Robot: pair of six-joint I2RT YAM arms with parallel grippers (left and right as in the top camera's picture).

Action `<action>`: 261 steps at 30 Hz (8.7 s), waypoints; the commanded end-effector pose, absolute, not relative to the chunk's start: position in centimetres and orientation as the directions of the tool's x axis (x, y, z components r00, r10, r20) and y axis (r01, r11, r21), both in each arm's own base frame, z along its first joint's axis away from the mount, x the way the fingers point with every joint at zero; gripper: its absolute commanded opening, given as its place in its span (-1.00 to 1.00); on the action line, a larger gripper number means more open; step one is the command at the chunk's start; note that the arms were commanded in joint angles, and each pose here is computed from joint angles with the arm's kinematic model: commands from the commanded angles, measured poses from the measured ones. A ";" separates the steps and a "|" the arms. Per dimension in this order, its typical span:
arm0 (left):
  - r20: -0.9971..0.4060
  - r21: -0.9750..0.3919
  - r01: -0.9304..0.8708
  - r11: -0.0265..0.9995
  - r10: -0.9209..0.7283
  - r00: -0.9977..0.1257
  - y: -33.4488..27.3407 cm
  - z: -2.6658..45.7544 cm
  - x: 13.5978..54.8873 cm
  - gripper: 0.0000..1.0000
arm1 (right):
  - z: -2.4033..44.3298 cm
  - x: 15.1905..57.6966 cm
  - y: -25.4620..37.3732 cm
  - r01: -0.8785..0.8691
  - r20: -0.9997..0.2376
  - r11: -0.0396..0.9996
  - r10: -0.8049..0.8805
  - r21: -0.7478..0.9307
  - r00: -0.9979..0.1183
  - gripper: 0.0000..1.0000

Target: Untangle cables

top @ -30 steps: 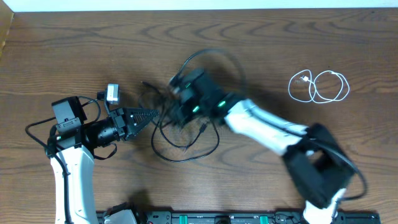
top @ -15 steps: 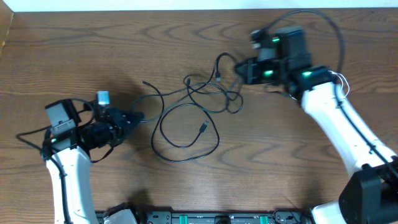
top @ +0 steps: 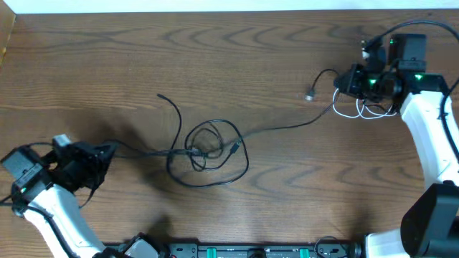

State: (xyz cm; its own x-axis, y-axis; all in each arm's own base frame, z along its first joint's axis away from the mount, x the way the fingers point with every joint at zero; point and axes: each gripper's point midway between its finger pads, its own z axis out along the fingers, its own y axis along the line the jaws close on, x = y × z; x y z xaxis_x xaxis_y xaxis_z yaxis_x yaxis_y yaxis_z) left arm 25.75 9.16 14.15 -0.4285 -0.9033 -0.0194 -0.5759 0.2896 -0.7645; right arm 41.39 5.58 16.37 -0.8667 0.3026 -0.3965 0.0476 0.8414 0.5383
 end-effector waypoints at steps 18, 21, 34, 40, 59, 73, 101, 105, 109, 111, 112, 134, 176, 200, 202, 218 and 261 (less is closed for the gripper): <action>-0.057 -0.962 -0.226 0.153 -0.923 -0.381 12.0 22.0 28.2 -0.85 | 24.0 43.0 -8.0 0.283 -0.538 0.802 0.571 0.526 -0.620 -0.98; -0.113 -0.972 -0.156 0.176 -0.932 -0.345 13.5 24.2 29.3 -0.85 | 27.4 42.9 -10.9 0.302 -0.585 0.796 0.594 0.524 -0.553 -0.98; -0.017 -0.988 -0.156 0.016 -1.000 0.006 23.0 26.4 26.5 -0.85 | 29.5 37.9 -22.7 0.494 -0.596 0.683 0.723 0.538 -0.350 -0.98; 0.088 -0.980 -0.175 -0.093 -0.995 0.036 25.0 24.0 25.7 -0.85 | 29.7 35.9 -25.3 0.519 -0.583 0.640 0.756 0.566 -0.298 -0.98; -0.027 -1.000 0.014 0.026 -0.655 -0.755 3.3 26.5 36.3 -0.85 | 27.7 37.0 -15.7 0.330 -0.473 0.720 0.665 0.610 -0.578 -0.98; -0.202 -0.979 0.204 0.007 -0.191 -0.961 -15.0 33.5 34.5 -0.85 | 23.7 36.5 -5.5 0.199 -0.382 0.868 0.392 0.455 -0.837 -0.98; -0.094 -0.995 0.095 -0.023 -0.052 -0.994 -18.1 34.4 33.2 -0.85 | 19.0 31.0 16.4 -0.362 -0.312 0.670 -0.200 0.648 -0.929 0.75; -0.092 -0.995 0.095 -0.038 -0.075 -0.993 -18.9 35.0 33.5 -0.85 | 18.5 31.1 19.0 -0.259 -0.221 0.668 -0.143 0.698 -0.965 0.53; -0.154 -0.987 0.157 -0.042 -0.061 -0.986 -19.2 36.1 33.2 -0.85 | 16.8 30.0 22.2 -0.117 -0.059 0.679 -0.108 0.725 -0.992 0.57; -0.205 -0.977 0.207 -0.042 -0.048 -0.978 -19.2 36.5 32.7 -0.85 | 16.0 29.5 23.4 -0.079 -0.007 0.684 -0.108 0.726 -0.994 0.52; -0.229 -0.972 0.231 -0.040 -0.036 -0.973 -19.2 36.6 32.4 -0.85 | 15.5 29.3 24.1 -0.060 0.019 0.687 -0.107 0.724 -0.994 0.47; -0.303 -0.953 0.300 -0.048 0.056 -0.951 -20.8 36.7 30.4 -0.85 | 12.0 28.6 31.8 0.071 0.128 0.724 -0.023 0.686 -0.992 -0.21; 0.229 -0.844 -0.389 0.370 -0.407 -0.884 -17.9 16.0 35.0 -0.85 | 16.7 37.1 11.9 0.088 0.006 0.442 0.184 0.893 -0.983 -0.98; 0.225 -0.791 -0.389 0.473 -0.367 -0.903 -20.1 14.2 32.8 -0.85 | 11.7 37.5 10.6 0.052 -0.088 0.747 0.147 0.663 -0.985 0.75; 0.228 -0.789 -0.392 0.473 -0.367 -0.902 -20.0 14.2 32.7 -0.85 | 11.5 37.2 10.2 0.054 -0.083 0.761 0.140 0.647 -0.987 0.83; 0.235 -0.781 -0.409 0.472 -0.384 -0.893 -19.9 14.1 32.8 -0.85 | 10.9 34.8 6.4 0.204 0.054 0.762 0.218 0.614 -0.974 0.27; 0.275 -0.737 -0.498 0.457 -0.469 -0.839 -19.3 13.4 33.4 -0.85 | 5.9 34.7 8.5 0.901 0.554 0.221 0.726 0.372 -0.407 0.18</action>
